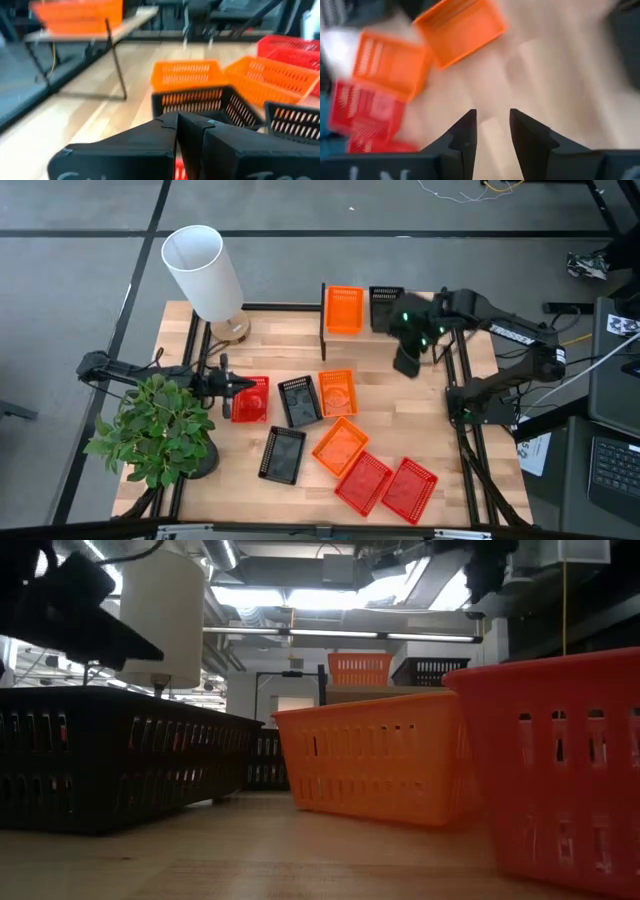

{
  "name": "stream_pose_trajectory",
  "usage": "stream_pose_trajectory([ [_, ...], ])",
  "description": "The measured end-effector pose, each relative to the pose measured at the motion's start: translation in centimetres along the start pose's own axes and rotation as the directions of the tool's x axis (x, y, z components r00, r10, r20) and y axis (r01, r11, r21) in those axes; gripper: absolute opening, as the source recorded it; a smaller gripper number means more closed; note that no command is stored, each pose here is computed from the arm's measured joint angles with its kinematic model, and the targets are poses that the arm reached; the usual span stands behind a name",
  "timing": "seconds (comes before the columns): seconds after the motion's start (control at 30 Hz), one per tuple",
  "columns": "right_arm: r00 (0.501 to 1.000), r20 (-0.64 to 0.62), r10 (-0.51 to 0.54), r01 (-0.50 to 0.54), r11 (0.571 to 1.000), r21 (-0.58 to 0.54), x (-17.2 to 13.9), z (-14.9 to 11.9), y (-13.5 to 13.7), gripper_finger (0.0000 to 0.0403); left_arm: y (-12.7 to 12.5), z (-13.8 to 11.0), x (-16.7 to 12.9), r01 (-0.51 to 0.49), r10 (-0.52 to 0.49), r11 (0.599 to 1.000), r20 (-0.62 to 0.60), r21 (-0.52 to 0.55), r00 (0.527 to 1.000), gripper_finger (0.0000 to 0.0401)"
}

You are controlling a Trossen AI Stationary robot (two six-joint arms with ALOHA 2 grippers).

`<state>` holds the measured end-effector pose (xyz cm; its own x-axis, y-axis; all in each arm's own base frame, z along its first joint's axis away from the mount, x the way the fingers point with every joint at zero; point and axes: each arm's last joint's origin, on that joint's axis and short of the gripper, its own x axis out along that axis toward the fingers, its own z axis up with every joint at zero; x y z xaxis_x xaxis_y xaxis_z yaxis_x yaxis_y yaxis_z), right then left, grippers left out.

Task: Stack baskets on shelf by color
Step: Adjust the top red bin on the table

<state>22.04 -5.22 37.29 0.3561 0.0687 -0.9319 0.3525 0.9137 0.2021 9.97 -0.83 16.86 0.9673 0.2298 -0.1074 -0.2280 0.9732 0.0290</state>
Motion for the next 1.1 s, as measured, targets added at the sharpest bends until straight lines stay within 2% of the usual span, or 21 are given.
stream_pose_trajectory([
  [0.1,0.999,-0.033,0.011,-0.011,1.0,-0.004,-0.1,-1.7,2.0,0.0116,0.3,1.7,-0.6,-0.014,0.011,0.998,-0.068,-0.055,0.998,0.0],
  [0.3,1.0,0.029,-0.009,0.009,1.0,0.019,-1.6,-5.0,4.9,0.0116,0.4,5.0,-1.2,-0.02,0.006,0.998,-0.249,-0.054,0.968,0.0],
  [0.4,0.998,0.061,-0.021,0.018,0.999,0.04,-2.0,-6.5,5.8,0.0116,0.0,5.8,-0.9,0.013,-0.043,0.996,-0.378,-0.084,0.925,0.0],
  [0.63,0.996,0.088,-0.028,0.025,0.999,0.035,-2.0,-8.5,7.3,0.0116,-1.0,5.4,3.0,-0.051,0.009,0.997,-0.572,-0.058,0.82,0.0],
  [0.77,0.995,0.1,0.001,-0.001,1.0,0.001,-1.7,-8.8,8.1,0.0116,-0.5,5.1,5.5,-0.108,0.05,0.993,-0.672,-0.045,0.739,0.0],
  [0.83,0.994,0.104,0.017,-0.016,1.0,-0.017,-1.5,-9.0,8.6,0.0116,-0.3,5.1,6.8,-0.086,0.005,0.993,-0.71,-0.078,0.704,0.0],
  [0.97,0.995,0.099,0.034,-0.029,0.998,-0.05,-1.2,-9.4,9.1,0.0116,0.0,4.5,8.8,-0.053,-0.07,0.99,-0.797,-0.128,0.6,0.0],
  [1.1,0.996,0.085,0.039,-0.033,0.997,-0.077,-0.8,-9.8,9.5,0.0116,0.4,3.2,10.0,-0.094,-0.05,0.991,-0.904,-0.099,0.424,0.0],
])
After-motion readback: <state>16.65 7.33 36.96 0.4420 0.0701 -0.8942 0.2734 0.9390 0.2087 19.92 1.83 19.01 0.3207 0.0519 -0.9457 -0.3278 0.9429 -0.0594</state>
